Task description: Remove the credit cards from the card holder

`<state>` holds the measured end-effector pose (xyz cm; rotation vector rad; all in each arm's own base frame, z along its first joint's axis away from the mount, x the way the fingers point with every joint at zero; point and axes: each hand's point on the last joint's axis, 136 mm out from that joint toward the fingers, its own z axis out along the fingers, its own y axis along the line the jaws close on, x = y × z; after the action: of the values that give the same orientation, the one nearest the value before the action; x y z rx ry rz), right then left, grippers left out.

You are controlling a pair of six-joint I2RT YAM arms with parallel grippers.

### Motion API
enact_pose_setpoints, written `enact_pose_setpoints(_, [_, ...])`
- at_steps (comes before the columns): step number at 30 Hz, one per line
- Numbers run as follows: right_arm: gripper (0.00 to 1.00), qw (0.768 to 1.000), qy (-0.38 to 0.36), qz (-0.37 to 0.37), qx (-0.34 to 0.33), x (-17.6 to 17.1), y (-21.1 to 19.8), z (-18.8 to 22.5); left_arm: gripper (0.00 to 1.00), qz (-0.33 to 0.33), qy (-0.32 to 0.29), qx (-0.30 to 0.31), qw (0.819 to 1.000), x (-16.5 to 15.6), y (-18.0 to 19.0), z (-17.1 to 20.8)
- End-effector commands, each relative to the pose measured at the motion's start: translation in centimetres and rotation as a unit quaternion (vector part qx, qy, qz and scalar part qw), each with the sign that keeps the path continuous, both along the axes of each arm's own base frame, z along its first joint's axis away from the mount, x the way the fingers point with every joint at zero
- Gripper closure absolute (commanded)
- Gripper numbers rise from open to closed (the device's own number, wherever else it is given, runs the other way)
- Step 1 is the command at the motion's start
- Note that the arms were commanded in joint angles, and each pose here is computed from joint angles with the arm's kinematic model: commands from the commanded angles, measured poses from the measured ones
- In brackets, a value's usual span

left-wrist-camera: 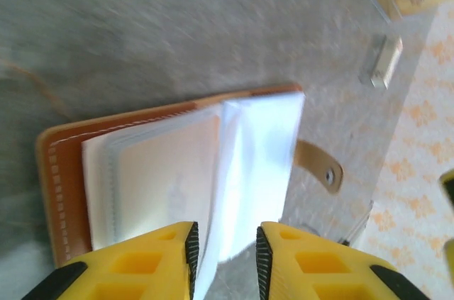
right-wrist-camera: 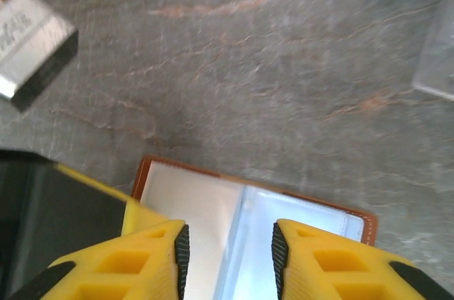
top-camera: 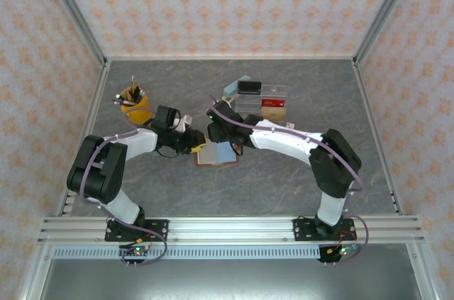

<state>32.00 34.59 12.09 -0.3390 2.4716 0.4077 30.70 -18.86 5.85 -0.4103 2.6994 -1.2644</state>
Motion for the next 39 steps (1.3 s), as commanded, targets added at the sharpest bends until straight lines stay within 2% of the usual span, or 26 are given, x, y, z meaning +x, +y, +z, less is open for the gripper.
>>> enact_pose_setpoints(1, [0.61, 0.996, -0.062, -0.07, 0.007, 1.7, -2.6, 2.6, 0.68, -0.024, -0.033, -0.026, 0.999, 0.3, -1.9, 2.7])
enact_pose_setpoints(9, [0.58, 0.987, -0.09, -0.129, 0.023, 2.0, -5.6, 4.2, 0.63, -0.048, -0.054, -0.032, 0.997, 0.6, -5.7, 4.4])
enact_pose_setpoints(14, [0.58, 0.987, -0.084, -0.134, 0.023, 2.0, -5.8, 3.9, 0.59, -0.059, -0.048, -0.012, 0.997, 1.2, -7.4, 3.2])
enact_pose_setpoints(20, [0.57, 0.988, -0.074, -0.134, 0.019, 1.8, -5.9, 3.4, 0.61, -0.03, -0.015, 0.033, 0.999, 2.3, -7.0, -0.3])
enact_pose_setpoints(27, [0.57, 0.99, -0.067, -0.123, 0.015, 1.7, -5.7, 3.2, 0.66, -0.028, -0.003, 0.051, 0.998, 2.4, -6.7, -1.0])
enact_pose_setpoints(34, [0.57, 0.999, -0.01, -0.051, 0.005, 0.5, -3.3, 1.1, 0.67, 0.007, -0.018, 0.07, 0.997, 2.3, -3.4, 1.7])
enact_pose_setpoints(39, [0.54, 0.997, 0.062, 0.034, -0.015, -1.7, -0.2, -2.0, 0.66, 0.08, 0.0, 0.099, 0.992, 2.1, 2.2, 1.8])
